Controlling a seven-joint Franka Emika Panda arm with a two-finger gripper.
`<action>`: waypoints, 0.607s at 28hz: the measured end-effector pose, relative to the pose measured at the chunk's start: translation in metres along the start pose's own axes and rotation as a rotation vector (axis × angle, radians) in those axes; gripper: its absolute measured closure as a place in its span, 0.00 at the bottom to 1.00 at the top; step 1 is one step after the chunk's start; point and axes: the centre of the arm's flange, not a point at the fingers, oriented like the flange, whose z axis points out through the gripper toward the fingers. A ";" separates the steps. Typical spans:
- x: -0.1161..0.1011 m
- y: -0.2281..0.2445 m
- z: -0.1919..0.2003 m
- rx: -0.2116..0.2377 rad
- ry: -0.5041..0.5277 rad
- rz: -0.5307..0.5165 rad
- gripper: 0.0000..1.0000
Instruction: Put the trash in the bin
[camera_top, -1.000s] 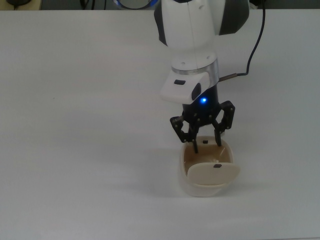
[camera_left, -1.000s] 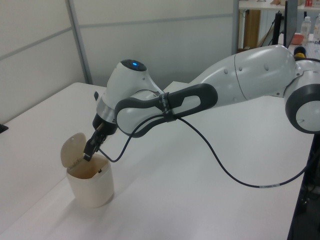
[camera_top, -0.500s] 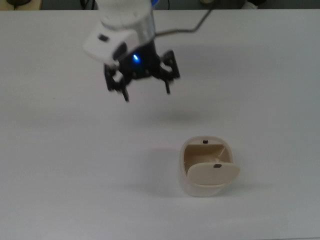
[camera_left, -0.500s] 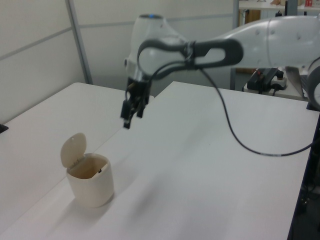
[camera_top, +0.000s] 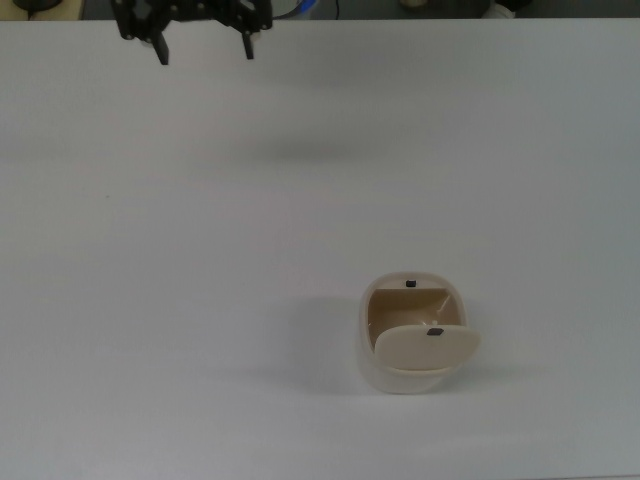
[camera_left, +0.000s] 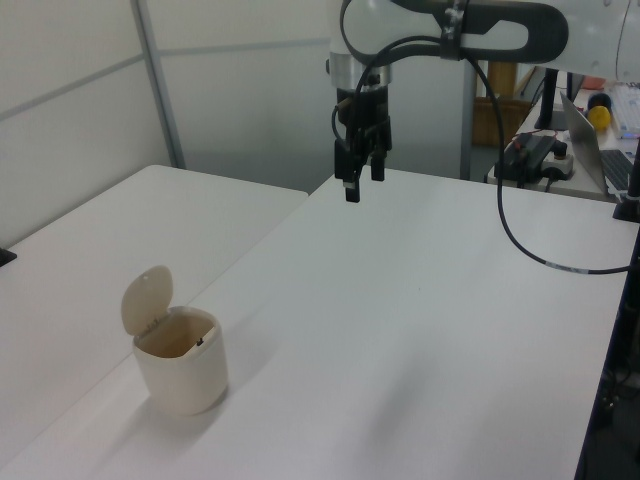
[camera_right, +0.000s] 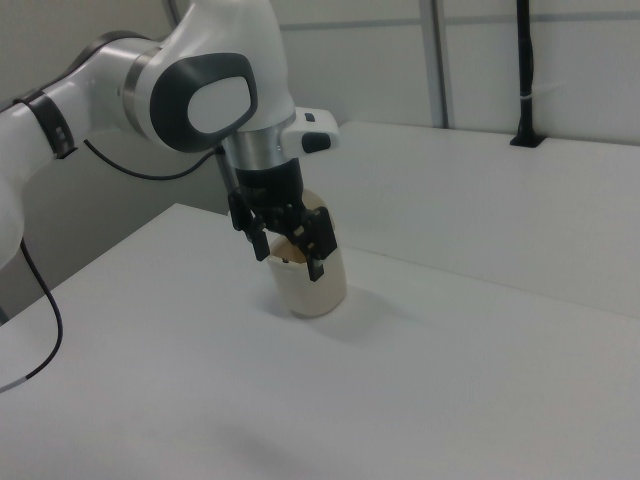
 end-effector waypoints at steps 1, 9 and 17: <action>0.000 0.004 0.000 -0.001 0.000 0.011 0.00; -0.001 0.016 0.007 -0.072 -0.023 0.043 0.00; 0.010 0.017 0.017 -0.128 -0.008 0.091 0.00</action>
